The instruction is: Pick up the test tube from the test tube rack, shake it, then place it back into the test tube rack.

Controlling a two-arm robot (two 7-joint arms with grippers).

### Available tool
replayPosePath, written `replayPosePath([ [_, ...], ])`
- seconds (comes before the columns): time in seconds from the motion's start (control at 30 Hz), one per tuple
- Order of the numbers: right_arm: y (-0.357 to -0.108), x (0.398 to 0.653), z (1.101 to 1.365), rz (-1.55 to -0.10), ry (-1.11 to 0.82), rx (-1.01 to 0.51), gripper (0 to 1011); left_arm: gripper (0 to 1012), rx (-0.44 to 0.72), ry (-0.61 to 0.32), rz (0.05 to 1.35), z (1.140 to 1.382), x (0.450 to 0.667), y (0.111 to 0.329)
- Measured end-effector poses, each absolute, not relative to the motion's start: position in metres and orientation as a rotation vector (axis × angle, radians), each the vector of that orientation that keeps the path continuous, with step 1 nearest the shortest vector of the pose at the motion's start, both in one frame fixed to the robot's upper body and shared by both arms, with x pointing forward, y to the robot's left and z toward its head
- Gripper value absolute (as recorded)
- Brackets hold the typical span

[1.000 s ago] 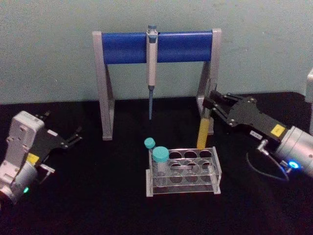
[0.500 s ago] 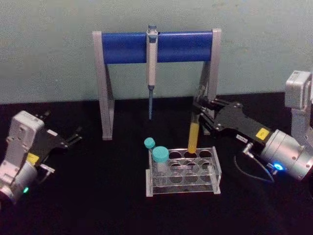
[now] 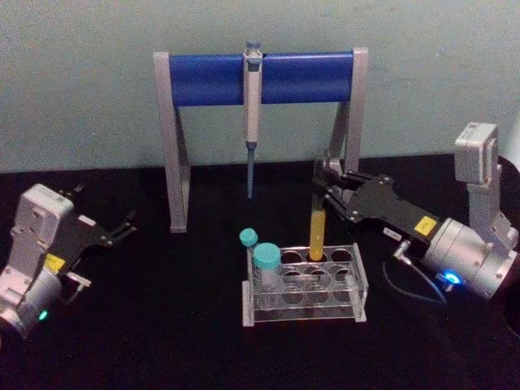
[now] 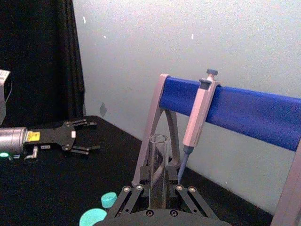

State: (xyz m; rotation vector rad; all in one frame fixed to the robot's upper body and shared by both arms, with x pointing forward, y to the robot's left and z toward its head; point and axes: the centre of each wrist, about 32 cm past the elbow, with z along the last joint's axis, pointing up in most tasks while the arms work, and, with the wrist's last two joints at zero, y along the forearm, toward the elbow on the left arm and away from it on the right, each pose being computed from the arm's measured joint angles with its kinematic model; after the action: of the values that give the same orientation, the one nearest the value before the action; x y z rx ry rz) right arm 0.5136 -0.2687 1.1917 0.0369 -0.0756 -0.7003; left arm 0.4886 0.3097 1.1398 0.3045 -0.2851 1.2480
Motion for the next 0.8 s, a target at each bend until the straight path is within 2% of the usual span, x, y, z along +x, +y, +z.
replayPosePath([
  [0.8,-0.266,0.522,1.178,-0.691,-0.018,-0.025,220,1001,0.304,-0.285,1.248,1.140,0.489,0.310],
])
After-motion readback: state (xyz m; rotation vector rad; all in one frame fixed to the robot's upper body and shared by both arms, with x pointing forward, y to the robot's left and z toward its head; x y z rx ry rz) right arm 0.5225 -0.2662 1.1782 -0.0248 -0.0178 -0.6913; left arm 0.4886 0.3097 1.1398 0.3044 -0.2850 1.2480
